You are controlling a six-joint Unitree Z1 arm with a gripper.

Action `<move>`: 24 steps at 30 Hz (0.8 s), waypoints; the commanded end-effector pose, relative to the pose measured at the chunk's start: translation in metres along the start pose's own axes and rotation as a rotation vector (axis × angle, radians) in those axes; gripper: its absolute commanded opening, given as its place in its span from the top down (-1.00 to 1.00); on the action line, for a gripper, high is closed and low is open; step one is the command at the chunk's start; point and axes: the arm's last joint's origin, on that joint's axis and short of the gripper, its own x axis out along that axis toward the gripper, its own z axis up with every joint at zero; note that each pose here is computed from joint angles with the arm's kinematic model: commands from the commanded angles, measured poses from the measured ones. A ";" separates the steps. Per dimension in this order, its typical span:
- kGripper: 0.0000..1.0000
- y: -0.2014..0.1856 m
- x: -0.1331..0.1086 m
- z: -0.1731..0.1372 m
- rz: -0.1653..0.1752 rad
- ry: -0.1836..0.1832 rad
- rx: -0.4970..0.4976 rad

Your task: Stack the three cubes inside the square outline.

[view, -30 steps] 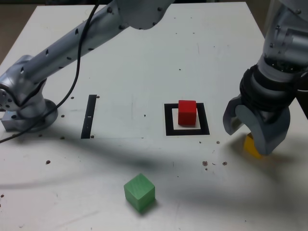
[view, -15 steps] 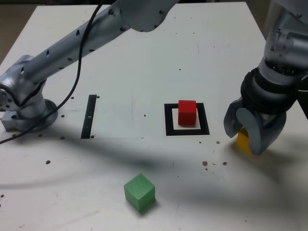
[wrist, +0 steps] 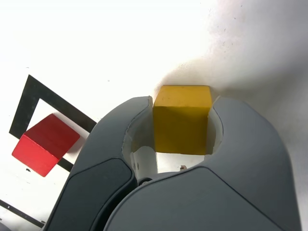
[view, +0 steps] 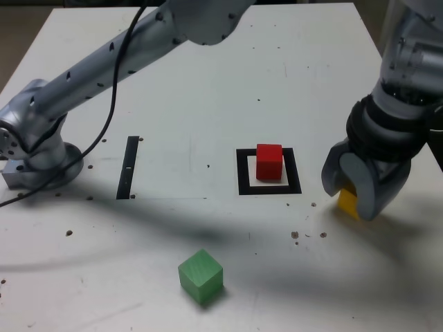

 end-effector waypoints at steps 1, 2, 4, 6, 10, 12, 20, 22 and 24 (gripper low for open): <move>0.46 -0.003 -0.021 -0.013 0.009 -0.017 -0.015; 0.46 -0.004 -0.027 -0.017 0.012 -0.020 -0.021; 0.46 -0.008 -0.041 -0.029 0.021 -0.027 -0.038; 0.46 -0.012 -0.057 -0.042 0.036 -0.032 -0.060; 0.46 -0.023 -0.084 -0.076 0.069 -0.029 -0.135; 0.46 -0.025 -0.089 -0.090 0.071 -0.016 -0.185; 0.46 -0.025 -0.074 -0.115 0.026 0.068 -0.379; 0.46 -0.026 -0.070 -0.120 0.010 0.085 -0.433; 0.46 -0.026 -0.065 -0.125 -0.013 0.099 -0.486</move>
